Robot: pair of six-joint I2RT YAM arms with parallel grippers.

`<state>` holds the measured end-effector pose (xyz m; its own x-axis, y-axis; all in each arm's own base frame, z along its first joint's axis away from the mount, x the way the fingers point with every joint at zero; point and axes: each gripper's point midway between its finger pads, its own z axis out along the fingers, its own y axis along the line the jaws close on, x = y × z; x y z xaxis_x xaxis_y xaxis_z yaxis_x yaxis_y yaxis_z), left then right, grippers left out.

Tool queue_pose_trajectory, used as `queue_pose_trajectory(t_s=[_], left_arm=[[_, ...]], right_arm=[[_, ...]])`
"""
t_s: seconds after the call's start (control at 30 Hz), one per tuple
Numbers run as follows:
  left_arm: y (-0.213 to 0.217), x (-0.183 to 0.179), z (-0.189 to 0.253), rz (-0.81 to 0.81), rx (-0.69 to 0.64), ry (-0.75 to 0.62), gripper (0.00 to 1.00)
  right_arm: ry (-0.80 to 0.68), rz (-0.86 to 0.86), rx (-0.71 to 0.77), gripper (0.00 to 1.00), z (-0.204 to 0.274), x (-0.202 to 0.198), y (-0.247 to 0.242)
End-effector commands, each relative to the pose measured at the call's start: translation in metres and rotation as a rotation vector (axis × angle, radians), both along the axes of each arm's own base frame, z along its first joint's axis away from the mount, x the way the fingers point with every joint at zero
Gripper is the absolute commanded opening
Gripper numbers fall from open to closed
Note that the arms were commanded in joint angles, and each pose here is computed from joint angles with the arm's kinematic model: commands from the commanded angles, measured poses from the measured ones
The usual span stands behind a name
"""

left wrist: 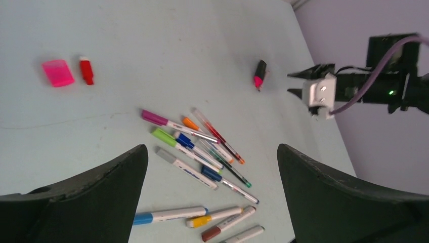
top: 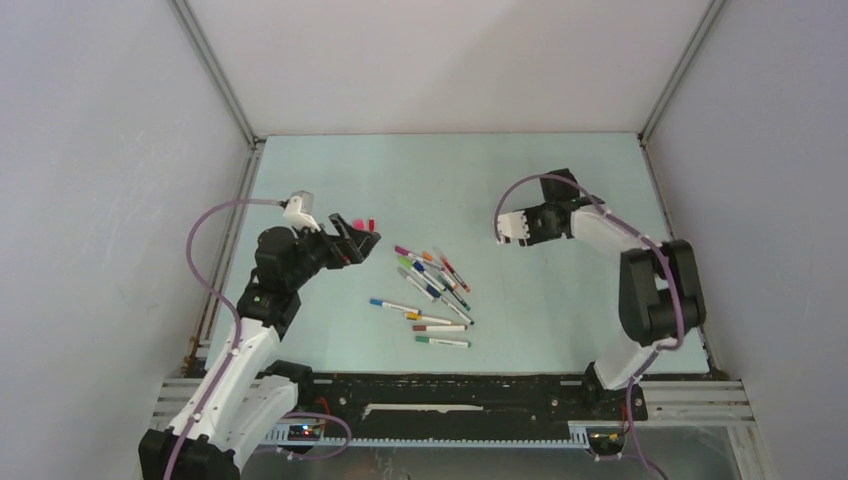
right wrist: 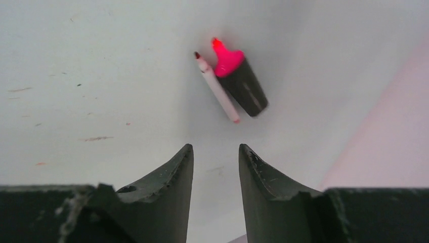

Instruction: Open the pen caps

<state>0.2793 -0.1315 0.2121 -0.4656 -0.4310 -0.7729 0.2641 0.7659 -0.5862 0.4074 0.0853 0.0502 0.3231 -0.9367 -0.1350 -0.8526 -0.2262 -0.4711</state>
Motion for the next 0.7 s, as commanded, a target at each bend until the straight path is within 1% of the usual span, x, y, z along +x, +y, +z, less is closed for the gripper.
queue_pose_trajectory(t_s=[0.0,0.03,0.07,0.13,0.17,0.23,0.27,0.3,0.33,0.4,0.43,0.57,0.63,0.67], left_arm=[[-0.027,-0.013,-0.002,-0.167,-0.052,0.058,0.99],[-0.034,-0.018,-0.005,-0.195,-0.029,0.078,0.98],[-0.045,-0.028,-0.013,-0.231,0.077,0.103,0.98],[-0.054,-0.037,-0.02,-0.256,0.187,0.13,0.98],[-0.057,-0.041,-0.025,-0.262,0.245,0.145,0.98],[-0.06,-0.05,-0.038,-0.277,0.368,0.173,0.98],[-0.063,-0.053,-0.043,-0.286,0.421,0.18,0.97],[-0.064,-0.055,-0.05,-0.29,0.476,0.195,0.96],[-0.066,-0.058,-0.054,-0.295,0.525,0.201,0.95],[-0.067,-0.063,-0.062,-0.299,0.624,0.215,0.93],[-0.066,-0.064,-0.062,-0.289,0.672,0.211,0.92],[-0.057,-0.067,-0.083,-0.261,0.805,0.28,0.88],[-0.051,-0.068,-0.091,-0.216,0.829,0.331,0.88],[-0.048,-0.066,-0.092,-0.159,0.812,0.363,0.88]], right_arm=[[-0.011,-0.115,0.333,0.4,0.084,-0.027,0.029],[0.02,-0.14,0.425,0.4,0.098,-0.039,0.035],[0.098,-0.209,0.642,0.4,0.133,-0.065,0.051],[0.201,-0.253,0.813,0.41,0.158,-0.089,0.062],[0.284,-0.271,0.9,0.42,0.166,-0.102,0.067],[0.51,-0.333,1.086,0.61,0.178,-0.126,0.079],[0.608,-0.346,1.158,0.65,0.181,-0.135,0.083],[0.699,-0.339,1.214,0.66,0.182,-0.143,0.087],[0.772,-0.324,1.251,0.67,0.182,-0.15,0.089],[0.817,-0.314,1.269,0.66,0.178,-0.156,0.091],[0.806,-0.309,1.266,0.66,0.177,-0.156,0.091],[0.758,-0.326,1.249,0.69,0.172,-0.153,0.086],[0.748,-0.334,1.243,0.69,0.17,-0.152,0.085],[0.744,-0.342,1.239,0.69,0.168,-0.15,0.084]])
